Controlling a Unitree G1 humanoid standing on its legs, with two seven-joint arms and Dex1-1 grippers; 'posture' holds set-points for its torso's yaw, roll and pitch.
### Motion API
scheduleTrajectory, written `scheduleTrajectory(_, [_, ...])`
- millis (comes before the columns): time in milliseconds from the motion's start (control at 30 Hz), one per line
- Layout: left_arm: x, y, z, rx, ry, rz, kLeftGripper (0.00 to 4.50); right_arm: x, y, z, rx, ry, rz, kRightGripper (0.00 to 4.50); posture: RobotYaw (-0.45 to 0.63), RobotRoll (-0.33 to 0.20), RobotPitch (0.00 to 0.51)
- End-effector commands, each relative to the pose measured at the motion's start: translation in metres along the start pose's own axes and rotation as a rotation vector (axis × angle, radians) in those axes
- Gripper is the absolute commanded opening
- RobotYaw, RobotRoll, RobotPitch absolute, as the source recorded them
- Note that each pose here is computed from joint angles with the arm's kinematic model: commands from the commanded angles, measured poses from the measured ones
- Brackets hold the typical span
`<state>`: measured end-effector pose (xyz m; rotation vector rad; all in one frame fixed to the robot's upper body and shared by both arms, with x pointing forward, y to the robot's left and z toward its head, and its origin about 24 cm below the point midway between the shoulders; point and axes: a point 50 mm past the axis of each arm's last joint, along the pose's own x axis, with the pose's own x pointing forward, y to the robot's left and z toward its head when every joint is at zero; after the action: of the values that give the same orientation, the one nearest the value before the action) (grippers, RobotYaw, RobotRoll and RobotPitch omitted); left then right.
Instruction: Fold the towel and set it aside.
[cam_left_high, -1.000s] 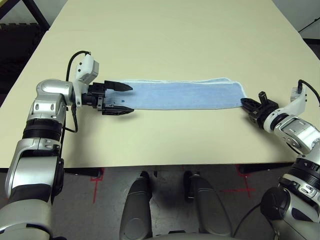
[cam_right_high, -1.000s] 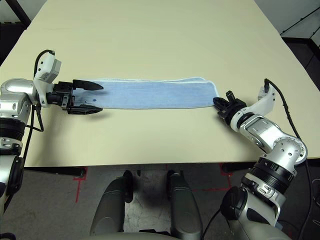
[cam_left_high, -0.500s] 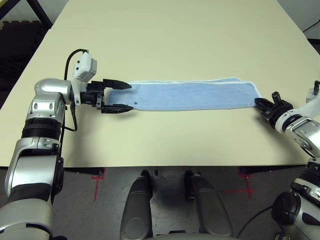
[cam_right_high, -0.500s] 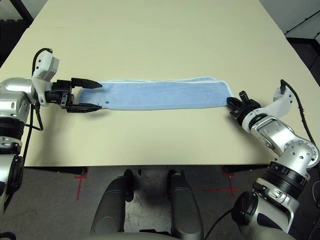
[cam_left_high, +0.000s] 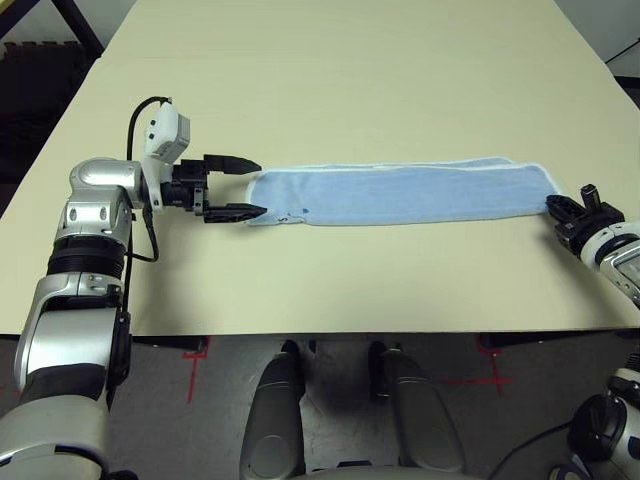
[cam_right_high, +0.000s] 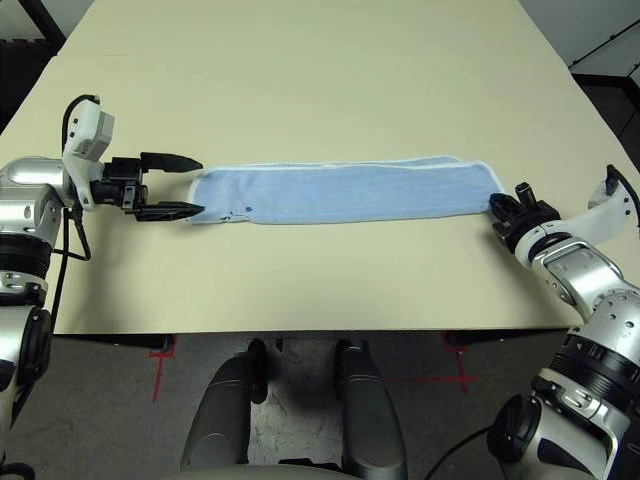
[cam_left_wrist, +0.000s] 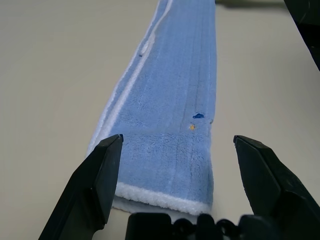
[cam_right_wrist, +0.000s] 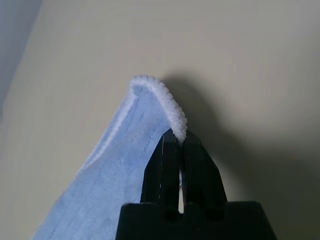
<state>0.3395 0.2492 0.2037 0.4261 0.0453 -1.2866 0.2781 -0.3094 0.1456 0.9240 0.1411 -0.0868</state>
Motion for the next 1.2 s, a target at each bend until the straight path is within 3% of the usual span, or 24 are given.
scheduleTrajectory(33, [0.002,-0.001,0.001,0.014,-0.027,-0.019,4.50,-0.001,0.010,0.002,-0.047,0.000,0.084,0.03,-0.05,0.000,0.230])
scheduleTrajectory(167, [0.004,-0.004,-0.002,0.026,-0.020,-0.040,4.50,-0.008,0.034,-0.006,-0.183,0.037,0.345,0.03,-0.05,0.000,0.229])
scheduleTrajectory(300, [0.004,-0.006,-0.004,0.014,-0.008,-0.049,4.50,-0.012,0.053,-0.010,-0.212,0.047,0.501,0.03,-0.05,0.000,0.230])
scheduleTrajectory(467, [0.005,-0.005,-0.003,0.012,-0.006,-0.055,4.50,-0.015,0.083,-0.035,-0.377,0.220,0.675,0.03,-0.05,0.000,0.228])
scheduleTrajectory(633, [0.007,-0.005,-0.001,0.010,-0.007,-0.060,4.50,-0.012,0.087,-0.057,-0.608,0.375,0.671,0.03,-0.04,0.000,0.227])
scheduleTrajectory(800, [0.007,-0.005,-0.002,0.007,-0.009,-0.059,4.50,-0.008,0.085,-0.064,-0.730,0.415,0.653,0.03,-0.04,0.000,0.228])
scheduleTrajectory(1200, [0.007,-0.006,-0.002,0.003,-0.007,-0.061,4.50,0.000,0.099,-0.095,-0.758,0.458,0.697,0.03,-0.03,0.000,0.230])
